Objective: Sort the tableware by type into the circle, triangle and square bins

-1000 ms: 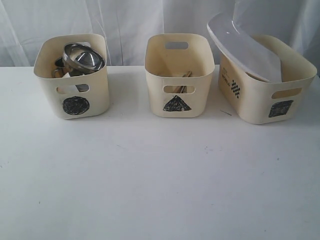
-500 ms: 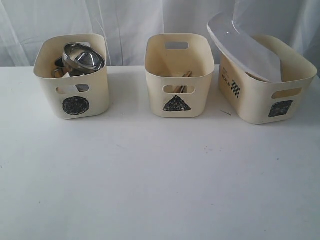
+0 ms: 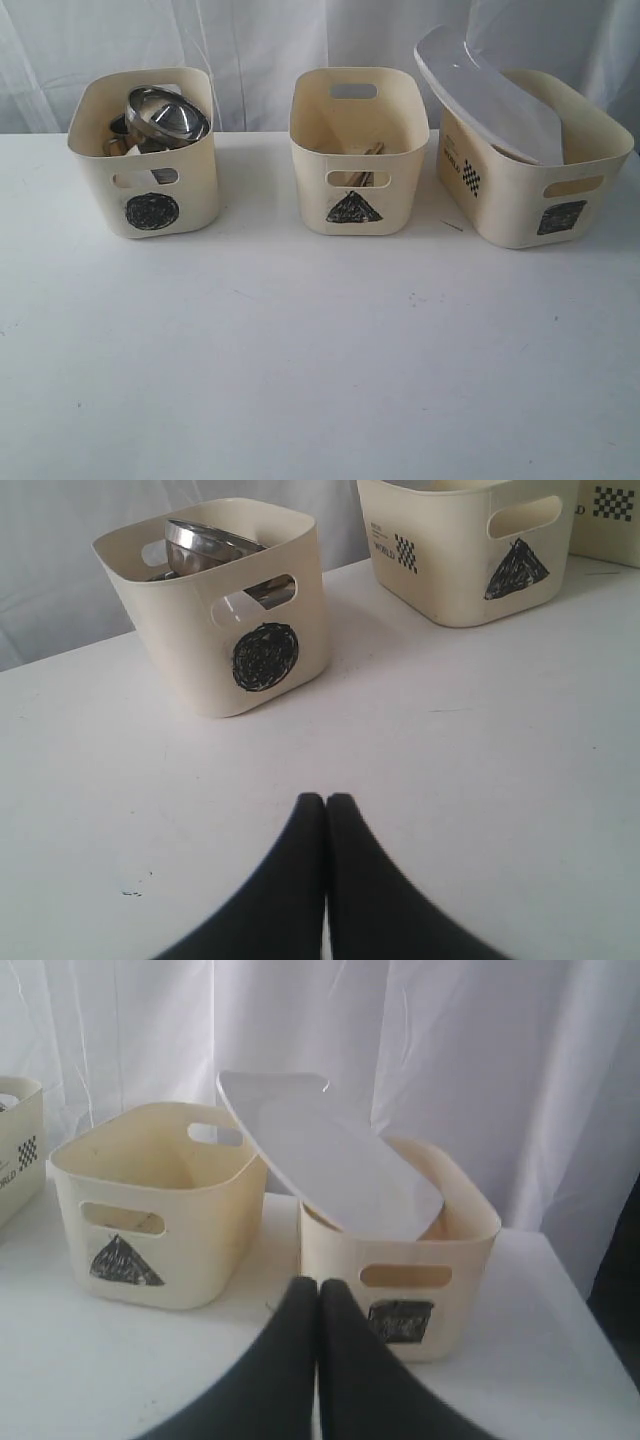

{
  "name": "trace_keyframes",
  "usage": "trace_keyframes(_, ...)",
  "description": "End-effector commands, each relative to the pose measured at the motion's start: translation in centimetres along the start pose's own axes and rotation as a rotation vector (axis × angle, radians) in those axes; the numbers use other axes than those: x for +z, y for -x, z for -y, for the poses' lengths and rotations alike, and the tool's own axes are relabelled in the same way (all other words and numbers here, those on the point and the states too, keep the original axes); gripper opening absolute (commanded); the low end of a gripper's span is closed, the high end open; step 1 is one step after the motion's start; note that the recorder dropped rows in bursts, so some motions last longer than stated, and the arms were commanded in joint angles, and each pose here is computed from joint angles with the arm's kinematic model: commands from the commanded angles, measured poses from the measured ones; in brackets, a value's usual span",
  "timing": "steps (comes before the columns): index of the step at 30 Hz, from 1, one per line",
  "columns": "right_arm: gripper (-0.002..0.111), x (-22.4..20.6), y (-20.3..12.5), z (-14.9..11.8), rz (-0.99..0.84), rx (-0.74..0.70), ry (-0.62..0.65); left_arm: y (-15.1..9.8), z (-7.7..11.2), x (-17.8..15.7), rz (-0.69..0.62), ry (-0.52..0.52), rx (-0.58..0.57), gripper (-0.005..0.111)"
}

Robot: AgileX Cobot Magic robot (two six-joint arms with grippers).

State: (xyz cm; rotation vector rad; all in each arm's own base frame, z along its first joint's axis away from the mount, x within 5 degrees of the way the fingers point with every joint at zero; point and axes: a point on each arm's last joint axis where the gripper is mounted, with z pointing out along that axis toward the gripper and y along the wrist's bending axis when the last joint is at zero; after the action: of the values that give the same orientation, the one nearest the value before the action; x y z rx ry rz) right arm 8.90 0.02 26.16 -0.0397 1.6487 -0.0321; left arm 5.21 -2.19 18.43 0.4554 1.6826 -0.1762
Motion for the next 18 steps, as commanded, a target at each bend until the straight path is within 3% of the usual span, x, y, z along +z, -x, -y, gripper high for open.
trace_keyframes(1, 0.0, -1.2, -3.0, -0.1, -0.006, 0.063, -0.005, -0.1, 0.0, 0.0, 0.003, 0.001, -0.002, 0.0)
trace_keyframes(5, 0.0, -2.5, -5.0, 0.0, -0.014, 0.071, -0.014, -0.1, 0.0, 0.0, 0.003, 0.001, -0.002, 0.0)
trace_keyframes(18, 0.0, -2.8, -7.1, -0.4, -0.054, -0.012, 0.013, -0.1, 0.0, 0.0, 0.003, 0.001, -0.002, 0.0)
